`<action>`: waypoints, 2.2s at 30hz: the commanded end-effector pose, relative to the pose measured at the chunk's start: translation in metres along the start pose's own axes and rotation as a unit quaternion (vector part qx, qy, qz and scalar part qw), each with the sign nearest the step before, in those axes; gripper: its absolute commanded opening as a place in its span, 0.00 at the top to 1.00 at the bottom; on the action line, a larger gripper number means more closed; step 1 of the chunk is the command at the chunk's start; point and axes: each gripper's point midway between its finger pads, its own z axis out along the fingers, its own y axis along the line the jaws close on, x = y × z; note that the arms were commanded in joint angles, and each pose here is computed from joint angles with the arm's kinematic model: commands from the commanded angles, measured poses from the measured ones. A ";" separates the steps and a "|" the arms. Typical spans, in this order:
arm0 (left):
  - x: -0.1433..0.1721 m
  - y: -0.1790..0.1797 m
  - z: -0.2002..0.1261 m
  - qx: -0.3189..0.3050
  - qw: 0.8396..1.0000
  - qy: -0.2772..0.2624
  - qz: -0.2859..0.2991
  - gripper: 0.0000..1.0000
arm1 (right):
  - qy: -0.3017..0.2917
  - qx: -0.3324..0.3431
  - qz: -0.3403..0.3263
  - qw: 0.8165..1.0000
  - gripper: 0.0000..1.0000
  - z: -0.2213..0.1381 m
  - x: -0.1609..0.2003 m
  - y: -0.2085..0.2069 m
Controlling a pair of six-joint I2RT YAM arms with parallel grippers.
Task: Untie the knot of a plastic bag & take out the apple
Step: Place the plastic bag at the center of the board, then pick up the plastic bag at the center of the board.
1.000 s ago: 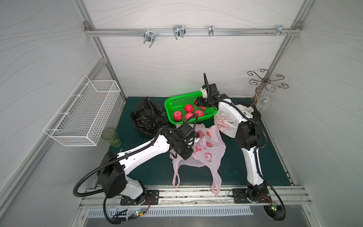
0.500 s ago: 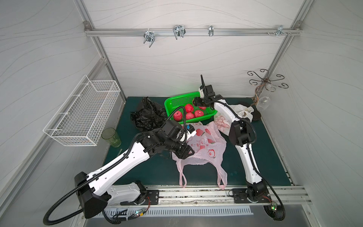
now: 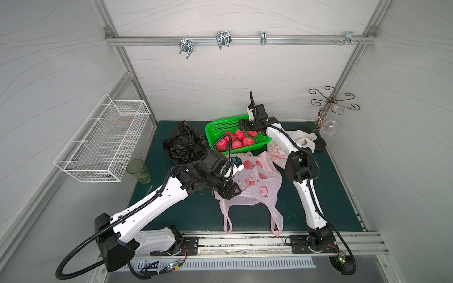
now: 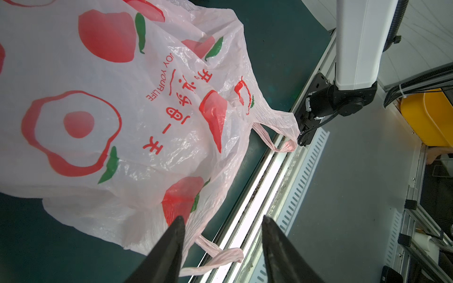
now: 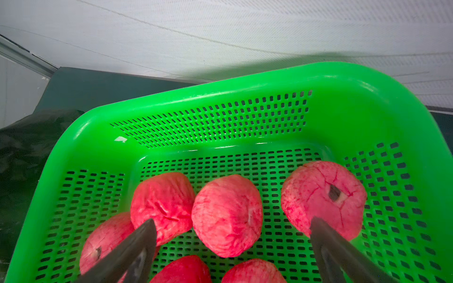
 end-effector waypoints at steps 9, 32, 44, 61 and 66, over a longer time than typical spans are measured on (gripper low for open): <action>-0.018 0.012 0.002 -0.028 0.999 -0.033 -0.016 0.48 | 0.015 -0.015 0.023 1.000 0.07 -0.101 0.040 0.026; -0.020 0.080 0.121 -0.040 0.975 -0.078 -0.205 0.53 | 0.118 -0.067 0.046 0.990 0.23 -0.207 0.285 0.055; 0.032 0.112 0.149 -0.089 0.964 -0.055 -0.244 0.54 | 0.189 0.025 0.050 0.980 0.07 -0.186 0.335 0.016; -0.014 0.085 0.065 -0.088 0.968 -0.130 -0.195 0.49 | 0.098 0.014 0.052 0.994 0.01 -0.250 0.273 0.007; 0.003 0.123 0.057 -0.128 0.953 -0.127 -0.245 0.46 | 0.095 -0.001 0.083 0.992 0.01 -0.252 0.270 -0.004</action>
